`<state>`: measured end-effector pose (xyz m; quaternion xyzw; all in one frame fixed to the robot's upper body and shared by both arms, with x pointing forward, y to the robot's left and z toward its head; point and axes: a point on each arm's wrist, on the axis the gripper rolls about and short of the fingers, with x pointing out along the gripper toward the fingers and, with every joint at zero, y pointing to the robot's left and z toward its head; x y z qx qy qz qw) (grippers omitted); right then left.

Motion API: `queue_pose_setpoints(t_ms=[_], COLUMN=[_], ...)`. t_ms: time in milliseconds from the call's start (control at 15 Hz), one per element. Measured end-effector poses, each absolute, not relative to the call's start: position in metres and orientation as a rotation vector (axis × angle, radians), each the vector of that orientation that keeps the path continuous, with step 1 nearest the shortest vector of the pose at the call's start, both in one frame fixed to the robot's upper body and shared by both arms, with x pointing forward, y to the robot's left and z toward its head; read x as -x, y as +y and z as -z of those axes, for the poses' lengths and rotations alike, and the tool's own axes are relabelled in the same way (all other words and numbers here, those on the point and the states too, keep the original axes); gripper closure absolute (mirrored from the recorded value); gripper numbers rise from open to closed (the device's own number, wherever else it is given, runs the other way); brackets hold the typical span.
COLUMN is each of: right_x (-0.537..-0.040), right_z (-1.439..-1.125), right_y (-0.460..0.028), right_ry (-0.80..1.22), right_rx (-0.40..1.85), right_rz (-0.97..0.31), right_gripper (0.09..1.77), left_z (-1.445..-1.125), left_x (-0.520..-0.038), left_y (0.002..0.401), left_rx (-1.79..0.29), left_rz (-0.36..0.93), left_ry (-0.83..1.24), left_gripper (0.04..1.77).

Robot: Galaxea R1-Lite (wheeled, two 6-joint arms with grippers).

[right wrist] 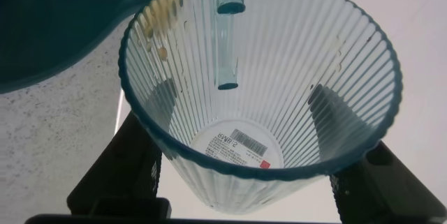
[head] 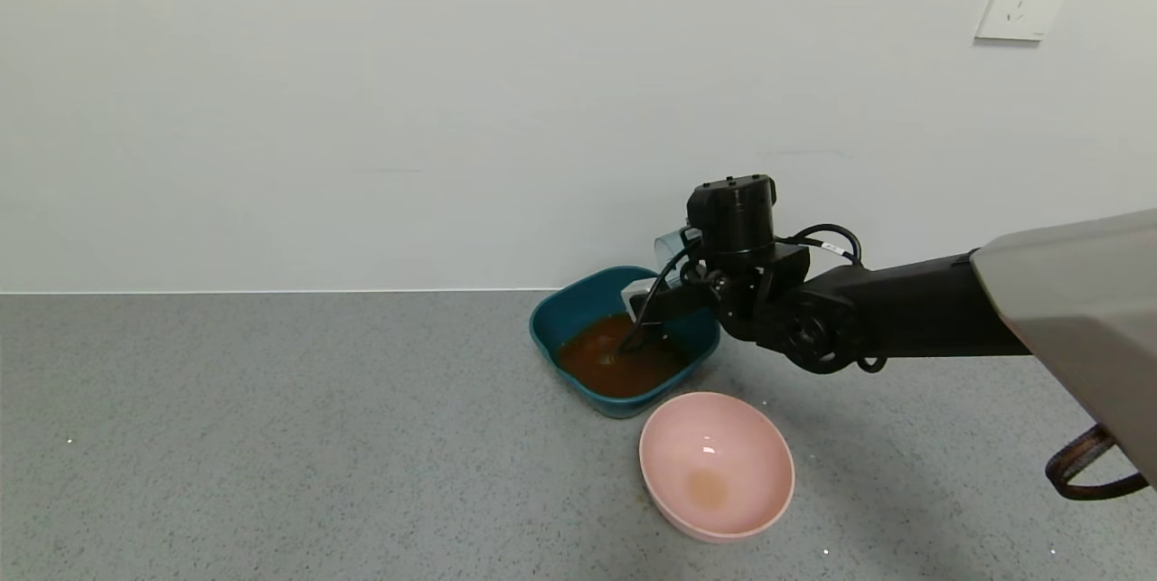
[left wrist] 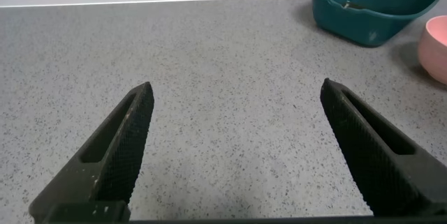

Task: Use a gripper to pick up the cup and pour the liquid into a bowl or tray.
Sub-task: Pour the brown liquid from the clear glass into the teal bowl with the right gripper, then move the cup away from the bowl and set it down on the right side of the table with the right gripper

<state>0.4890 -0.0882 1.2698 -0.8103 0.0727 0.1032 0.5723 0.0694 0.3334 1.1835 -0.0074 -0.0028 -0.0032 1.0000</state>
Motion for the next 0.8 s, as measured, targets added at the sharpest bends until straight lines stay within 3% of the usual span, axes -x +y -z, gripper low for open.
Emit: queue_pose_setpoints(t_ms=[467,800], right_x=[-0.487,-0.488], right_z=[-1.27,-1.284], right_y=[-0.091,-0.121], right_ry=[0.226,0.309], right_rx=[1.524,1.167], right_rz=[-0.22,-0.258], right_gripper=[0.51,0.51], left_z=[-1.183,-1.183], left_x=[-0.069,-0.069], left_y=[0.333,0.333], left_rx=[0.015,0.015], left_rz=[0.006,0.006], left_ry=[-0.006,-0.006], left_gripper=[0.09,0.09])
